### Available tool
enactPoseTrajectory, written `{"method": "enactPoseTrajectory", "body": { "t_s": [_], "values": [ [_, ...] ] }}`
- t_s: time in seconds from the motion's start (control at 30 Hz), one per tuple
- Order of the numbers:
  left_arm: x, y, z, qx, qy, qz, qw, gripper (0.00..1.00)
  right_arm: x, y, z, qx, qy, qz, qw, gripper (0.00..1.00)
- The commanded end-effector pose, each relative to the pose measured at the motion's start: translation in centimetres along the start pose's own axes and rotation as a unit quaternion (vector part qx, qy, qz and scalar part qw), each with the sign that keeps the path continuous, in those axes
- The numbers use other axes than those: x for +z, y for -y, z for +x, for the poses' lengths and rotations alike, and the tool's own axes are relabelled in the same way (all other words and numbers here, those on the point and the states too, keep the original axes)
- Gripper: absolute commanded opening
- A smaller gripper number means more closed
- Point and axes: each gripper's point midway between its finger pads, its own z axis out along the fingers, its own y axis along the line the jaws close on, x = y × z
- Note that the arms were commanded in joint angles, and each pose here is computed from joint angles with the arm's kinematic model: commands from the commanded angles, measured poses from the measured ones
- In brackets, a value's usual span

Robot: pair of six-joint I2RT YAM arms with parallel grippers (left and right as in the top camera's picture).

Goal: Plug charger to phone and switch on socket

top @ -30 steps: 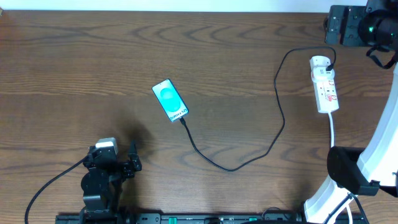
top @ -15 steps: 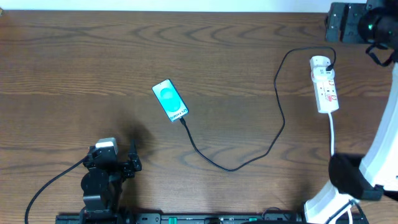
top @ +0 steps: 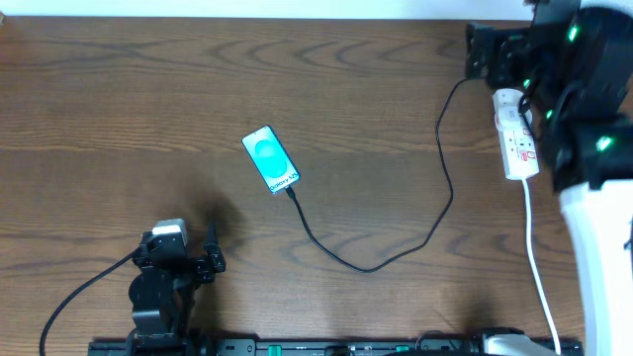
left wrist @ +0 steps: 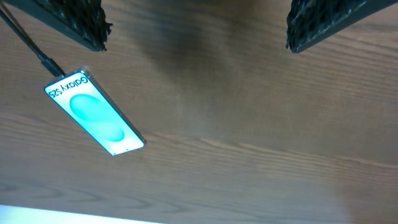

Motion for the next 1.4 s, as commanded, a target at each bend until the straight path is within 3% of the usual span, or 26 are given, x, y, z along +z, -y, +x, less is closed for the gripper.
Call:
{"method": "enactPoseTrajectory", "body": {
  "t_s": [0.0,0.23,0.4,0.57,1.0,1.37],
  "values": [
    [0.2,0.0,0.9,0.009,-0.013,0.001,1.0,0.92,-1.7,-1.7,0.2,-0.007,0.059,-0.023,0.998,0.99],
    [0.2,0.0,0.9,0.009,-0.013,0.001,1.0,0.92,-4.7,-2.9,2.0,-0.018,0.192,-0.043,0.98,0.99],
    [0.2,0.0,0.9,0.009,-0.013,0.001,1.0,0.92,-6.5,-2.3,5.8,-0.022,0.222,-0.031,0.974,0.99],
    [0.2,0.0,0.9,0.009,-0.013,0.001,1.0,0.92,-8.2,-1.5,11.7,-0.041,0.209,-0.013,0.977,0.99],
    [0.2,0.0,0.9,0.009,-0.013,0.001,1.0,0.92,-10.1,-0.9,21.9,-0.04,0.206,-0.008,0.978,0.99],
    [0.2,0.0,0.9,0.009,-0.013,0.001,1.0,0.92,-9.1,-0.3,27.9,-0.023,0.087,-0.003,0.996,0.99]
  ]
}}
